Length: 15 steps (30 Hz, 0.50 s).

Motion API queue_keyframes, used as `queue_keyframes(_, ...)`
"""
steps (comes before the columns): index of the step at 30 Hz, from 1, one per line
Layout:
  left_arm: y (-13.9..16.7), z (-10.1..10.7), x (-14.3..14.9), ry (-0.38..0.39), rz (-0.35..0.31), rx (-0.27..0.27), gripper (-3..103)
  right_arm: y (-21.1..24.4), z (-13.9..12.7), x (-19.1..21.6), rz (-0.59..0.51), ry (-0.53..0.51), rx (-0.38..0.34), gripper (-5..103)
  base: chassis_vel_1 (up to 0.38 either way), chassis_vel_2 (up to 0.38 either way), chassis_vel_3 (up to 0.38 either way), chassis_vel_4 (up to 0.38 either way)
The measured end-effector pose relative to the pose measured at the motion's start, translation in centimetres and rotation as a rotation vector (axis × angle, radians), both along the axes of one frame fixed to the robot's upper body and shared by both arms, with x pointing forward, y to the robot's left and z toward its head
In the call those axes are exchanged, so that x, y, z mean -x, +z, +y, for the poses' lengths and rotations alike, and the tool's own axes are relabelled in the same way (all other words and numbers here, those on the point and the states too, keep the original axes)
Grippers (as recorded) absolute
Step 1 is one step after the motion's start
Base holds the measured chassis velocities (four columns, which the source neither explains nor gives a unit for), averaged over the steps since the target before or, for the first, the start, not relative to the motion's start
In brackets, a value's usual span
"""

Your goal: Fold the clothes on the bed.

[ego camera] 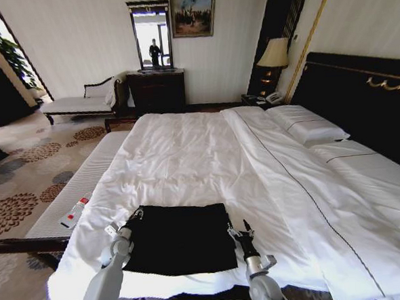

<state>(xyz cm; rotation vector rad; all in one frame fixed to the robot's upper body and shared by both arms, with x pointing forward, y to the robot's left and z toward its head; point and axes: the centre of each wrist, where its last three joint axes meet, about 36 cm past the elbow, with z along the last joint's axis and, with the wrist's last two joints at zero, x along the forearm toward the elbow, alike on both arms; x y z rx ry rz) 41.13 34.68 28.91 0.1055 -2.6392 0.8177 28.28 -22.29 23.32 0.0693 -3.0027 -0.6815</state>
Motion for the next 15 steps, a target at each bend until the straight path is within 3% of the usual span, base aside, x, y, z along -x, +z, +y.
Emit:
queue_keyframes(1,0.0,0.0,0.0,0.0,0.0,0.0,22,0.0,0.0,0.0,0.0,0.0,0.0,100,0.0,0.0,0.0,0.0)
queue_keyframes(5,-0.2,0.4,-0.1,0.01,0.007,-0.007,2,0.3,-1.7,-3.3,0.045,0.022,0.014,100,0.0,0.0,0.0,0.0)
queue_keyframes(15,0.5,0.3,-0.5,0.009,-0.009,-0.014,0,1.0,-4.1,-6.9,0.073,0.062,0.046,100,0.0,0.0,0.0,0.0)
